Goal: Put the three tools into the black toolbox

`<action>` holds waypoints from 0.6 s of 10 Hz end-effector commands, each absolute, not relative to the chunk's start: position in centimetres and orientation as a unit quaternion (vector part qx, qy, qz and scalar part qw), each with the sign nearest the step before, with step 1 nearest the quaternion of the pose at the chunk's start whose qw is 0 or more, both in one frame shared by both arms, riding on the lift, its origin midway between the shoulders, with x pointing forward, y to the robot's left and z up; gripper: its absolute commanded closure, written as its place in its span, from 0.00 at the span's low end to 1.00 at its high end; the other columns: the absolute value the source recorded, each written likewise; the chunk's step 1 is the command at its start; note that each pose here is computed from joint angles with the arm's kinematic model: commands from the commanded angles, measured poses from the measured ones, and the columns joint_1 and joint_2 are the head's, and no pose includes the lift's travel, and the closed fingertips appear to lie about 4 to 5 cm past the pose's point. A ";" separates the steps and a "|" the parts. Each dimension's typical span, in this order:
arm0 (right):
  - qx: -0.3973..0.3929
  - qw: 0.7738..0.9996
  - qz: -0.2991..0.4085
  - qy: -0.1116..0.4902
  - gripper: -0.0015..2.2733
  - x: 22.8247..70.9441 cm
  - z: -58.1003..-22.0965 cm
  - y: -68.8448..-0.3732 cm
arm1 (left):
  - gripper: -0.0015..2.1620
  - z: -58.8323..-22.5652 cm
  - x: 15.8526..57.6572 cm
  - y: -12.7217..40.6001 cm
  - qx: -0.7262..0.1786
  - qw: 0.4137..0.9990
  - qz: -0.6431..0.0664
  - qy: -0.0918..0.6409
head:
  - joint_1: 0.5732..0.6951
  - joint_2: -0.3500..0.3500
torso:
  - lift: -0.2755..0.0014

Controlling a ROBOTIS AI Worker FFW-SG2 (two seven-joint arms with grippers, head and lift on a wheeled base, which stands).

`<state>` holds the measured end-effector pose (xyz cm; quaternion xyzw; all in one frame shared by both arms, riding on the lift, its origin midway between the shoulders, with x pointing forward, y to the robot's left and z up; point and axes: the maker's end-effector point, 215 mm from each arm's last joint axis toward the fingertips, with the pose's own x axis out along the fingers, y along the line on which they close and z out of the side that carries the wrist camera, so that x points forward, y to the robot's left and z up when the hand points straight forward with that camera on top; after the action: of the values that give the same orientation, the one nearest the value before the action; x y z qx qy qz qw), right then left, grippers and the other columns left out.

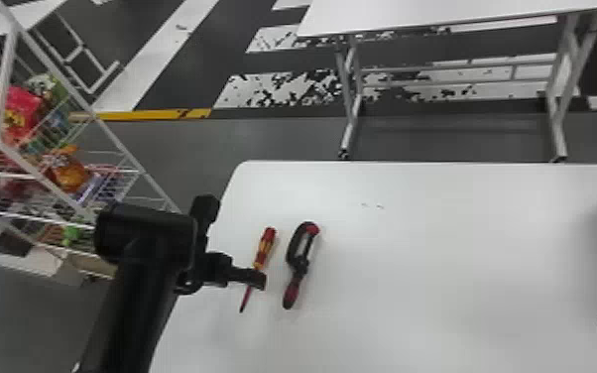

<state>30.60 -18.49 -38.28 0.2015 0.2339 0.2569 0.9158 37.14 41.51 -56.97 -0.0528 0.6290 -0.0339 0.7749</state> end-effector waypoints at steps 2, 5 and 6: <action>0.202 0.916 0.256 0.235 0.04 30.5 -38.3 -18.6 | 0.07 -57.6 37.6 41.8 -0.047 0.778 -0.035 0.625 | 1.00 1.00 | 0.81; 0.202 0.917 0.254 0.233 0.04 30.5 -38.2 -18.9 | 0.09 -57.7 38.3 41.4 -0.041 0.775 -0.037 0.630 | 1.00 1.00 | 0.81; 0.204 0.917 0.254 0.232 0.04 30.5 -38.2 -18.9 | 0.09 -57.8 38.4 41.5 -0.036 0.772 -0.033 0.634 | 1.00 1.00 | 0.81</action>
<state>30.53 -18.94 -38.23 0.2034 0.2320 0.2539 0.9167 38.38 41.51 -57.76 -0.0378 0.6315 -0.0348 0.7737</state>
